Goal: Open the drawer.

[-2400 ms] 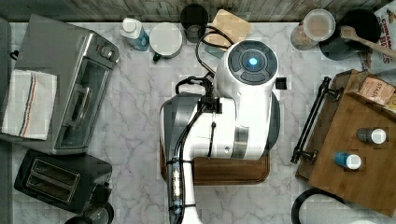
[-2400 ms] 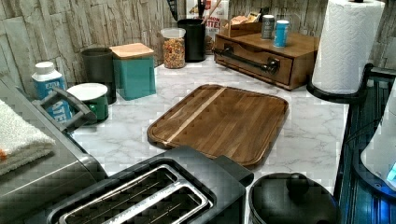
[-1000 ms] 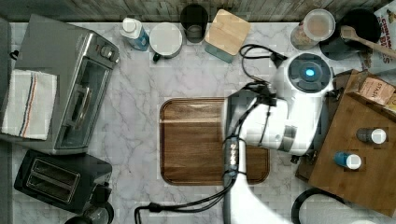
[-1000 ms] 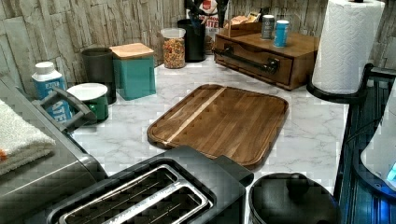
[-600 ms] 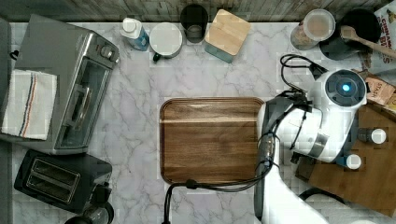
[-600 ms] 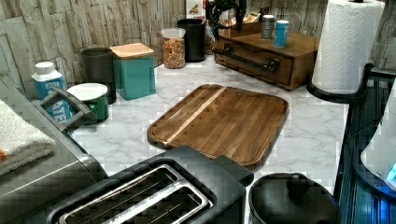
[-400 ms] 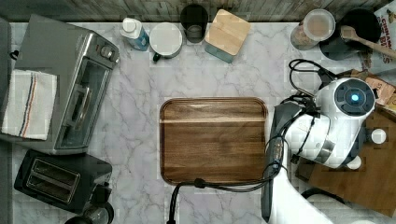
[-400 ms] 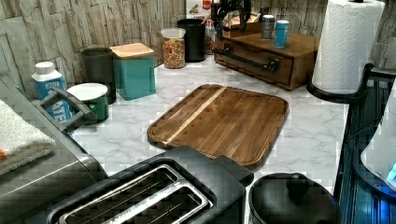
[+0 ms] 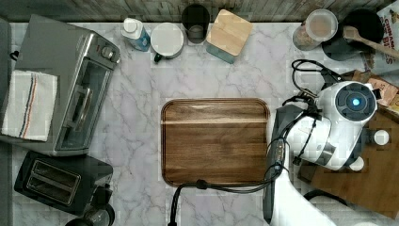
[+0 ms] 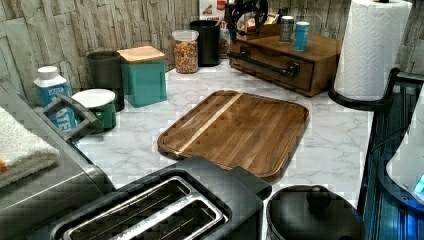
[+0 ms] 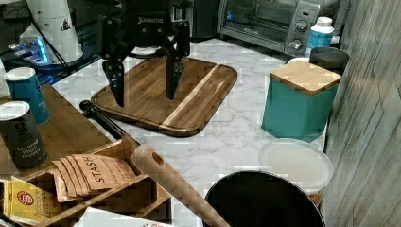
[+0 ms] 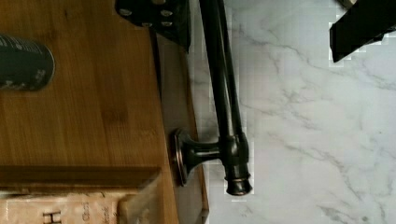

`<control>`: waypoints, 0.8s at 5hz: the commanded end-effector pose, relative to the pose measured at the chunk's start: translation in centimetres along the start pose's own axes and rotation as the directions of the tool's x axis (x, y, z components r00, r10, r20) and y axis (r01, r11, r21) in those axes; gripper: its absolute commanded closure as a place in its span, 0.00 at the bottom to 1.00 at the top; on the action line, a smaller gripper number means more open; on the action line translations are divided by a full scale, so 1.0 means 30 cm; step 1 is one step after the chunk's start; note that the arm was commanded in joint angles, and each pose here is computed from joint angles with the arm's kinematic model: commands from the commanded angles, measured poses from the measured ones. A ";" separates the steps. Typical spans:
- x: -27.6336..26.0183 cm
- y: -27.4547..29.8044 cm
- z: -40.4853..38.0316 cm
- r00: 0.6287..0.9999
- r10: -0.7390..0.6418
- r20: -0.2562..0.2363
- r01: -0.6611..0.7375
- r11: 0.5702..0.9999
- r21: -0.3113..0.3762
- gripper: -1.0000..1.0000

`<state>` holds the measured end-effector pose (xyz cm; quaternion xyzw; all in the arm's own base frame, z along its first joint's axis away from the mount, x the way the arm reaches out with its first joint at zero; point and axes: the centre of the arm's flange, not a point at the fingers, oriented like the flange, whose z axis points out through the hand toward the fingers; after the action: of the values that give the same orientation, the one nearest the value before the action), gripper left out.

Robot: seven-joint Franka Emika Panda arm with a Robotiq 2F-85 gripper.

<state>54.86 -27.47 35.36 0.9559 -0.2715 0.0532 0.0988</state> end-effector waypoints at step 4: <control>-0.059 0.096 0.178 0.995 -0.098 0.034 0.100 0.992 -0.073 0.00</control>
<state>52.66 -29.55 28.70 0.9576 -0.2611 0.0018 0.1214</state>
